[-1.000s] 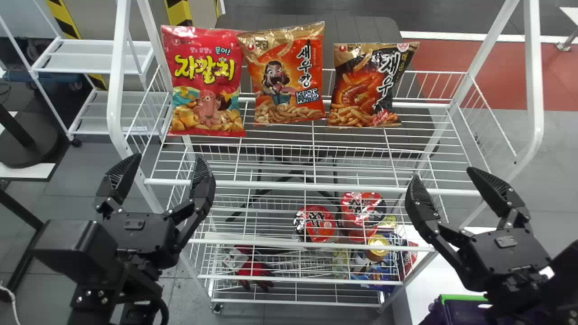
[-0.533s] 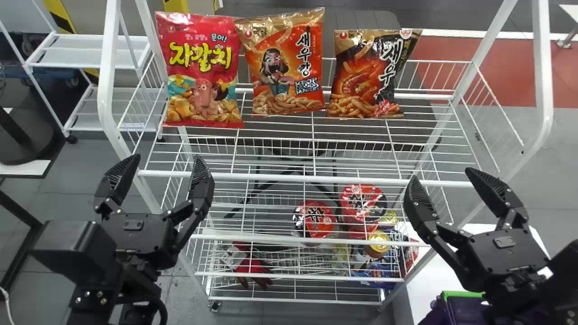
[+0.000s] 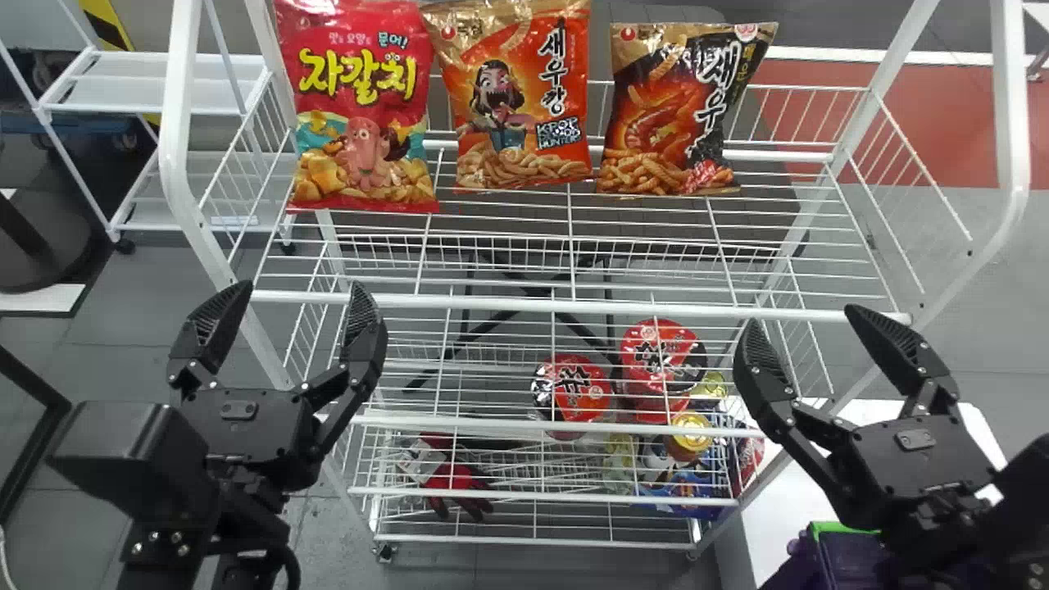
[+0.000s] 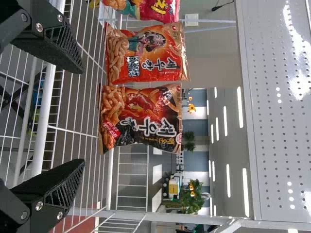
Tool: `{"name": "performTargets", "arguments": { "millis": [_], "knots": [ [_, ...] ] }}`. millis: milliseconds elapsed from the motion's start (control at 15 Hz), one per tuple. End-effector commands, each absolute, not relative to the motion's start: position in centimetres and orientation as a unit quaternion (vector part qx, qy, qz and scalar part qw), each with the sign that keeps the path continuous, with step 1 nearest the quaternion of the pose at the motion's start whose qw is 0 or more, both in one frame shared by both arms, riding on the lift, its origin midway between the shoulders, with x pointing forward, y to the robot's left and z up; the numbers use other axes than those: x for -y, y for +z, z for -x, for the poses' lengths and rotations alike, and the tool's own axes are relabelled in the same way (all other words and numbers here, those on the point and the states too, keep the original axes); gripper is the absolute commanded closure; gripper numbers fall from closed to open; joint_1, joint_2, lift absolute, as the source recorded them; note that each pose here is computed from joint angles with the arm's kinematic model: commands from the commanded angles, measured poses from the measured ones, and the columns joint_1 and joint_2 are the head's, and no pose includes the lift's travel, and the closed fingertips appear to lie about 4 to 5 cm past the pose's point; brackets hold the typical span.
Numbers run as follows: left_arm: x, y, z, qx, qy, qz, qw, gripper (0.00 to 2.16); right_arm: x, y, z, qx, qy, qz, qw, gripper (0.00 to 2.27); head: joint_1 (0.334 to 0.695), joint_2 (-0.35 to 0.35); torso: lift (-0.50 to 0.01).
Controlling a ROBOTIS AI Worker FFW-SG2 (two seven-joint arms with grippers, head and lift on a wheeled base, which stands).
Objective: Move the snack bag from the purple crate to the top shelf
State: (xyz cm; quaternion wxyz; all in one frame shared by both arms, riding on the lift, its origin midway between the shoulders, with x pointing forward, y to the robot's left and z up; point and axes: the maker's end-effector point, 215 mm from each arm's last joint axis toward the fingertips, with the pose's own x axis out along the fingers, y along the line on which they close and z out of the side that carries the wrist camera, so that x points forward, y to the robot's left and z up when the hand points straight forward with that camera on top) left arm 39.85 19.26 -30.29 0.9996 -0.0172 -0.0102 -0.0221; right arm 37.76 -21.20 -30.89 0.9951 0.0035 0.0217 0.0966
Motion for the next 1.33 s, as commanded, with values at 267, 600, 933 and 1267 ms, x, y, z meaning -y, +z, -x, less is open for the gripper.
{"name": "performTargets", "arguments": {
  "millis": [267,600,933,1267],
  "knots": [
    [-19.29,-29.92,-39.57,0.014,-0.023,0.018,0.999,0.15,21.27,-30.55,-37.45,-0.021,0.097,-0.002,0.995,0.18,0.695,-0.030,-0.124],
    [-19.28,-29.87,-39.48,0.014,-0.023,0.018,0.999,0.15,21.33,-30.32,-37.39,-0.020,0.098,-0.001,0.995,0.18,0.695,-0.029,-0.144],
    [-19.03,-29.61,-39.29,0.016,-0.025,0.020,0.999,0.15,21.27,-30.07,-37.04,-0.020,0.100,0.000,0.995,0.18,0.695,-0.031,-0.164],
    [-18.93,-29.36,-39.29,0.018,-0.025,0.021,0.999,0.15,21.50,-30.04,-36.89,-0.021,0.098,0.001,0.995,0.18,0.695,-0.036,-0.184]
  ]
}}
